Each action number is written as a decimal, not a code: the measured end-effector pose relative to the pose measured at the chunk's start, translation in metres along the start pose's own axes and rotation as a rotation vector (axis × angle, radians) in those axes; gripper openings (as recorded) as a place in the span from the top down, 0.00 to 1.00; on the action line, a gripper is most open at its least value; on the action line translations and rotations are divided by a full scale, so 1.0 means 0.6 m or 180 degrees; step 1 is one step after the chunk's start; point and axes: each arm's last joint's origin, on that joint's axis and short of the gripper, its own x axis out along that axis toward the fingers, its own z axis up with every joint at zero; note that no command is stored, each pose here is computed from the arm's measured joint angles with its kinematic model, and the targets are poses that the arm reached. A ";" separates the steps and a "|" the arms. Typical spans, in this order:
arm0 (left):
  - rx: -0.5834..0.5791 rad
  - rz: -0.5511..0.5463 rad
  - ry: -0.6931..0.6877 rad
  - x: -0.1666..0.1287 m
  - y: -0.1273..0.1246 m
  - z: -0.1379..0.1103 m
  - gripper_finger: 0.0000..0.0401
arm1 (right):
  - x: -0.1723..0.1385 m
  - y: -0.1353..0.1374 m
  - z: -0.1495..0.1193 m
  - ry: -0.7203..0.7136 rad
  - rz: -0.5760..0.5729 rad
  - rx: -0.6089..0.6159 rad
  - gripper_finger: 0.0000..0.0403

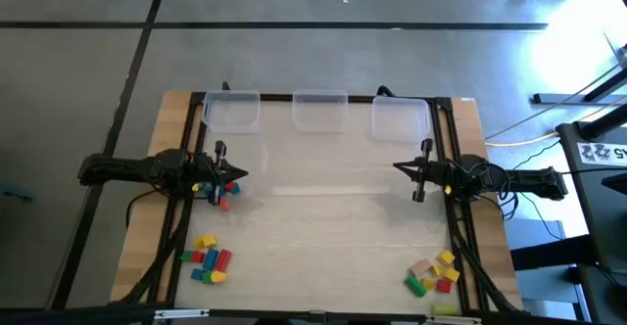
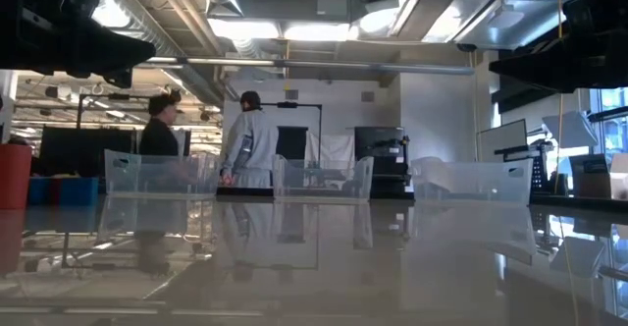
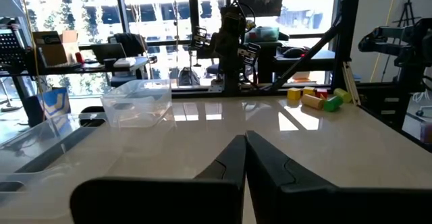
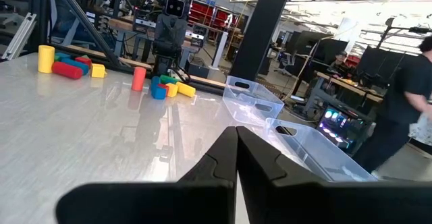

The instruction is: Sort blocks by size

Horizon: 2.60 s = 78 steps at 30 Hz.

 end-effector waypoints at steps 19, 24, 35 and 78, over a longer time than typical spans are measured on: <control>-0.0009 0.0114 -0.0080 0.000 0.003 0.003 0.99 | 0.000 0.000 0.000 -0.0001 0.0000 -0.0006 0.97; -0.0747 0.0089 -0.0349 -0.001 0.003 0.016 0.99 | 0.000 0.000 0.000 -0.0003 -0.0001 -0.0005 0.97; -0.0380 0.0154 -0.0977 0.004 0.007 0.070 0.99 | -0.001 -0.008 0.003 0.0056 -0.0450 -0.0159 0.97; -0.1307 0.0715 0.2911 0.087 0.001 0.131 0.79 | -0.001 -0.012 0.003 0.0177 -0.0680 -0.0805 0.97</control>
